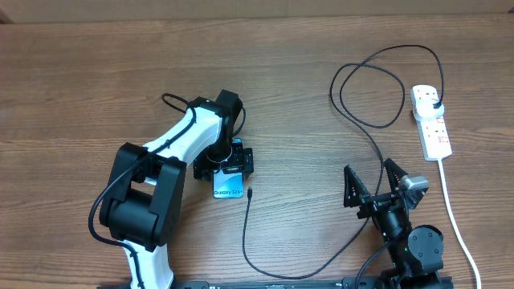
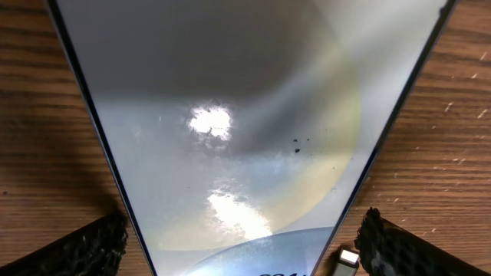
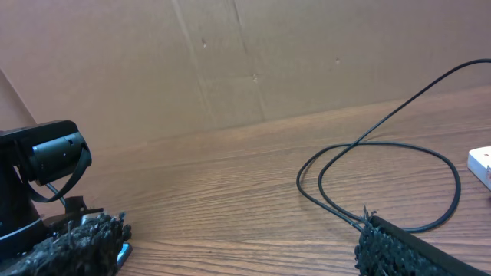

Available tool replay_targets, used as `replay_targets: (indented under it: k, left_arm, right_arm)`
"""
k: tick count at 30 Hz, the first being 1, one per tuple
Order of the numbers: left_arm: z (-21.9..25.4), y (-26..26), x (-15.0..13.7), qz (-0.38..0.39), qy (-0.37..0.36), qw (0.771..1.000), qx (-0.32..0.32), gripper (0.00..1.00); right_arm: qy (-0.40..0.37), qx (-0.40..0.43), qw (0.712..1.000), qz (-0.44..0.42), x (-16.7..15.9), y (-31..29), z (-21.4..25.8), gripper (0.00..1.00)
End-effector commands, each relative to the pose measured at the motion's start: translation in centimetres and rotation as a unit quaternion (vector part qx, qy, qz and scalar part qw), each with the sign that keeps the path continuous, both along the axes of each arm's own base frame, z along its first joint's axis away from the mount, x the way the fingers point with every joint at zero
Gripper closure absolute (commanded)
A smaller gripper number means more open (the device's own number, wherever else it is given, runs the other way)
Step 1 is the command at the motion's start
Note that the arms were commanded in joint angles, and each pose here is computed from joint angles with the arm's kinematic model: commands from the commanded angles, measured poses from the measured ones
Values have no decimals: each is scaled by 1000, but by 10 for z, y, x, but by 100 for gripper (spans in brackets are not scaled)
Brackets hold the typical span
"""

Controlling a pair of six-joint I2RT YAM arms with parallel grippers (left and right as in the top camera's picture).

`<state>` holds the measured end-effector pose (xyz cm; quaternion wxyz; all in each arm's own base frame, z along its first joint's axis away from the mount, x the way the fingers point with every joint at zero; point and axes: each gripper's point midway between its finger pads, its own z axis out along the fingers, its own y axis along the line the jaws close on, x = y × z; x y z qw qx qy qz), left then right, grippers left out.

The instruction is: Plug charger to phone and switch on socket

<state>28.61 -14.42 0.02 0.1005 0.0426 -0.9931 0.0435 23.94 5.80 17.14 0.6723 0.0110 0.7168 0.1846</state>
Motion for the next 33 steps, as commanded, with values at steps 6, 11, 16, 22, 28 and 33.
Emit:
replay_targets:
  k: [6, 11, 16, 22, 28, 33]
  left_arm:
    - [-19, -2, -7, -4, 17, 1000, -1, 0]
    - [-20, -4, -1, -4, 4, 1000, -6, 0]
    - [-21, -6, 5, -4, -8, 1000, -9, 0]
    - [-23, 9, 13, 4, -29, 999, 37, 0]
    - [-24, 20, 22, 25, -52, 996, 74, 0]
    - [-24, 20, 23, 25, -53, 995, 74, 0]
  right_arm:
    - [-3, -1, 1000, 0, 0, 0, -1, 0]
    - [-3, -1, 1000, 0, 0, 0, -1, 0]
    - [-3, -1, 1000, 0, 0, 0, -1, 0]
    - [-3, -1, 1000, 0, 0, 0, -1, 0]
    - [-3, -1, 1000, 0, 0, 0, -1, 0]
    - [-3, -1, 1000, 0, 0, 0, -1, 0]
